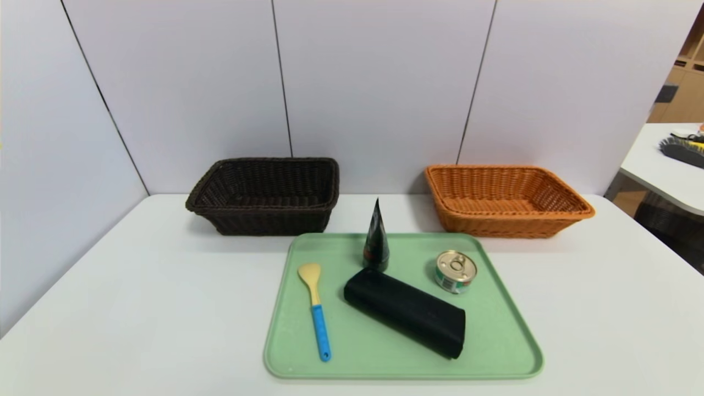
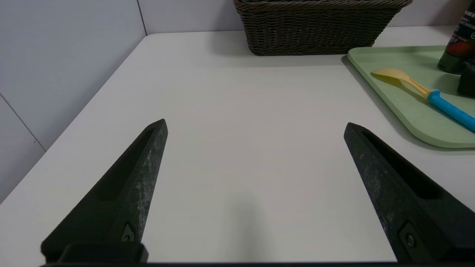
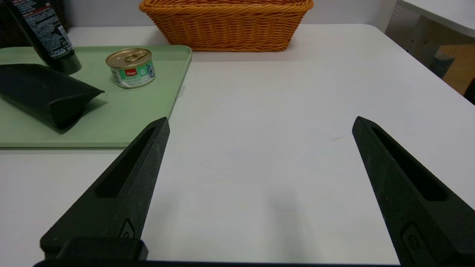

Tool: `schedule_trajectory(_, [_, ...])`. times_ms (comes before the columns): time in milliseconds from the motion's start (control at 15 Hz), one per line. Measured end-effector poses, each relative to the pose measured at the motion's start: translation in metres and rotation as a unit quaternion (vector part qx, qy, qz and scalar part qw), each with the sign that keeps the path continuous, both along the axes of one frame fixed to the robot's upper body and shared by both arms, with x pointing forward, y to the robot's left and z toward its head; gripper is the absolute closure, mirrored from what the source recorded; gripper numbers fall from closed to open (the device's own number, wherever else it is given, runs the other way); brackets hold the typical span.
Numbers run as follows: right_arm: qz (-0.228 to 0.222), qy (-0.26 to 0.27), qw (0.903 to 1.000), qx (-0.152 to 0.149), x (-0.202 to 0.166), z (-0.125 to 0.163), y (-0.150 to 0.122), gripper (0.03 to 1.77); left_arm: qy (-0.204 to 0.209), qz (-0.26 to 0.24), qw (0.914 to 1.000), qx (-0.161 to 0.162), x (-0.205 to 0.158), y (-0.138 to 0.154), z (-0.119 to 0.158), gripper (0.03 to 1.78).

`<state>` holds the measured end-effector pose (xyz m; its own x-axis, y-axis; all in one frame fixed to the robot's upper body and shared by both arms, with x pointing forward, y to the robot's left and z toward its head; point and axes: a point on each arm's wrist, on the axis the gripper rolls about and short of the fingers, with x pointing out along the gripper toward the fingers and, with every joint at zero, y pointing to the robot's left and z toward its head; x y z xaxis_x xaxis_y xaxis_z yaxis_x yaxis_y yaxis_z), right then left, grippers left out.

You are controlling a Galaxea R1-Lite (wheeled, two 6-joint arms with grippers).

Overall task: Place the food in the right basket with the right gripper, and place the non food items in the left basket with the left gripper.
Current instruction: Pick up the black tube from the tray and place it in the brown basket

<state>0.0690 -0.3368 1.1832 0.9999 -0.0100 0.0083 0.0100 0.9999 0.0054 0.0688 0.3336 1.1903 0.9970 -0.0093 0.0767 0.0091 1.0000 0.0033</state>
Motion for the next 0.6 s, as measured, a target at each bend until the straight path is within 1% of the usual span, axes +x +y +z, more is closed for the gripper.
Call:
schedule_trajectory(67, [0.0,0.0,1.0,0.007,0.0,0.0,0.0,0.1,0.0,0.0,1.0,0.0,0.0,0.0,0.0,0.12])
schedule_trajectory(200, [0.0,0.007,1.0,0.007,0.0,-0.001,0.0,0.1,0.0,0.001,1.0,-0.001,0.0,0.0,0.0,0.12])
schedule_trajectory(400, [-0.004,0.003,1.0,0.009,-0.001,0.001,0.0,0.1,0.003,0.0,1.0,0.005,0.0,0.0,-0.001,0.12])
schedule_trajectory(533, [-0.001,-0.005,1.0,0.007,-0.004,0.012,0.0,0.1,0.005,-0.003,1.0,0.008,-0.002,0.0,0.004,0.12])
schedule_trajectory(600, [0.0,-0.011,0.9999,0.008,-0.008,0.025,0.0,0.1,0.001,-0.004,1.0,0.008,-0.006,0.0,0.014,0.12])
